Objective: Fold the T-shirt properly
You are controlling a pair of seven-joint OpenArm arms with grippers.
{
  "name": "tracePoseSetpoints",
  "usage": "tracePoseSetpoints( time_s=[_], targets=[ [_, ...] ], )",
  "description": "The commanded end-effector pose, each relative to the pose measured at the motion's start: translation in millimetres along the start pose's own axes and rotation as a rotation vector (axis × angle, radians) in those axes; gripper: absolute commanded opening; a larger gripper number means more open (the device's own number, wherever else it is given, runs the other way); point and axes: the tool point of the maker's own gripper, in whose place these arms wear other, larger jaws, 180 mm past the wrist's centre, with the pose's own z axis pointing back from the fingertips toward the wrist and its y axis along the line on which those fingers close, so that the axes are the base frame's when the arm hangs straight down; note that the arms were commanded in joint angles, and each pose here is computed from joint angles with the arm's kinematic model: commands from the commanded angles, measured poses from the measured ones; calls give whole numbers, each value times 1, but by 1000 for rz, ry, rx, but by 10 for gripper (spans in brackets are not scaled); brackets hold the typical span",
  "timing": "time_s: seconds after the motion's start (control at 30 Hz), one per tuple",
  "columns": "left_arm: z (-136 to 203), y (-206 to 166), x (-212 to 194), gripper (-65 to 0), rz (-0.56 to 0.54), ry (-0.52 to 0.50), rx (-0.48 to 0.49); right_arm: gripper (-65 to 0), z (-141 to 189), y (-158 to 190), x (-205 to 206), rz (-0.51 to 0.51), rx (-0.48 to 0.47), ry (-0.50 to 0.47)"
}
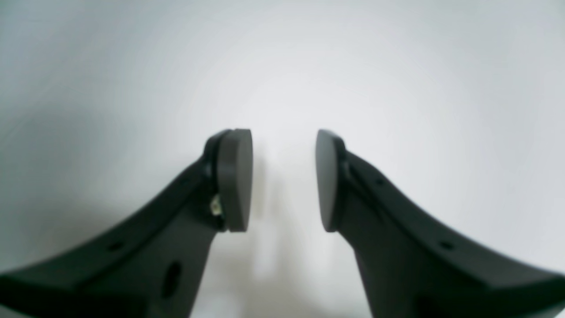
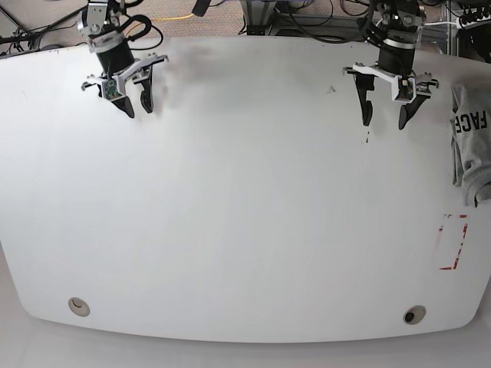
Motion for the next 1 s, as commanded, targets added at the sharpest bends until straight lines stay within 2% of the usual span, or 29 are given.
tracePoseSetpoints(
  time_s=[0.0,0.17,0.3,0.37,0.6,0.83,0.97],
  targets=[
    [23,-4,-7,-256,8,37,1,-426,33,-2,-14,-76,-11,15],
    [75,-15,-41,-257,39,193,2,-426,81,11,-37,-108,-10,114],
    [105,-19,-61,-258,52,288,1,-426,109,25,-54,-127,9,191],
    [120,-20,-73,-258,56,342,-2,-426,122,41,-68,-163,24,240],
    [166,-22,-154,-258,98,576,-13,-426,164,84,-134,-281,79,441],
    [180,-45,-234,-260,150,753,-99,-426,168,96,-209,-384,58,596],
    [175,-53,-269,-260,185,822,-101,-426,153,90,-240,-428,26,645]
  ],
)
